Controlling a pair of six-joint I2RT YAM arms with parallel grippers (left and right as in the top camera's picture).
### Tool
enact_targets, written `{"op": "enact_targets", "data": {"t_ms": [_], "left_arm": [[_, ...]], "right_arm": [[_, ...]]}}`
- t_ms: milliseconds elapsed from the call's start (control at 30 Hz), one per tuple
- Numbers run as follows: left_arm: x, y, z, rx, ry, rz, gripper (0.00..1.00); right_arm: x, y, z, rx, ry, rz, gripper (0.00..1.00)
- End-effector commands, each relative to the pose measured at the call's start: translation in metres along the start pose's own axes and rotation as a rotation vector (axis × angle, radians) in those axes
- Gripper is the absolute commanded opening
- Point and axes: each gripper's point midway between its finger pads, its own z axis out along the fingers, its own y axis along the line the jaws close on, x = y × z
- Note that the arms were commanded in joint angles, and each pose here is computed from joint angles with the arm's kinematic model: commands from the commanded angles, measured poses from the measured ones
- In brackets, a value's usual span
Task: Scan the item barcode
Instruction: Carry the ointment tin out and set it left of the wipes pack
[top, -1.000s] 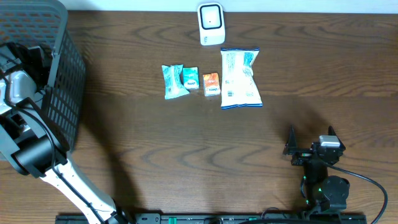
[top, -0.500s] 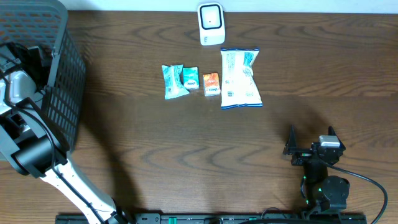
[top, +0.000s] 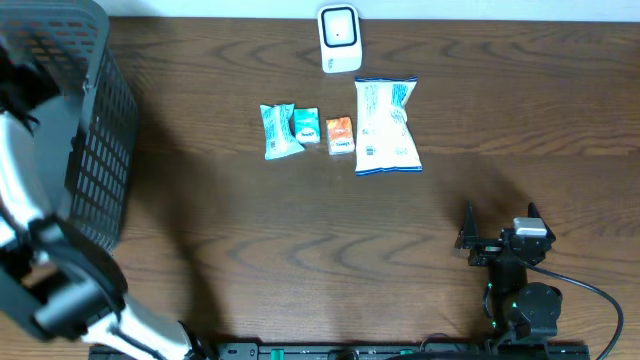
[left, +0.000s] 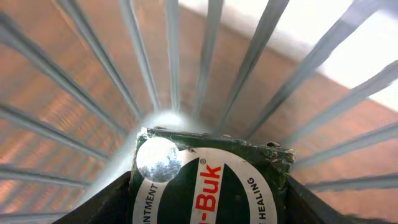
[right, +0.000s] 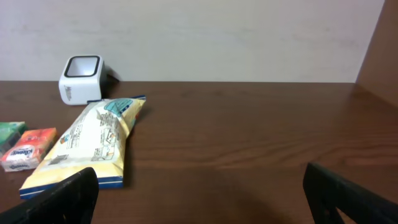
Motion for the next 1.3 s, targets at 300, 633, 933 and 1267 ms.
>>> {"op": "enact_targets", "data": {"t_ms": [300,633,933,1267], "left_arm": [[-0.073,-0.112,-0.181,0.421,-0.246,-0.192,0.59],[0.015,-0.220,-0.194,0.576,0.065,-0.067,0.60],[0.090,-0.255,-0.134,0.372,0.235,0.099,0.60],[0.180,-0.281,-0.048,0.287,0.472,0.208,0.60]], "right_arm": [[0.001,-0.001,0.000,0.004,-0.001,-0.007,0.99],[0.001,-0.001,0.000,0.004,-0.001,-0.007,0.99],[0.001,-0.001,0.000,0.004,-0.001,-0.007,0.99],[0.001,-0.001,0.000,0.004,0.000,-0.007,0.99]]}}
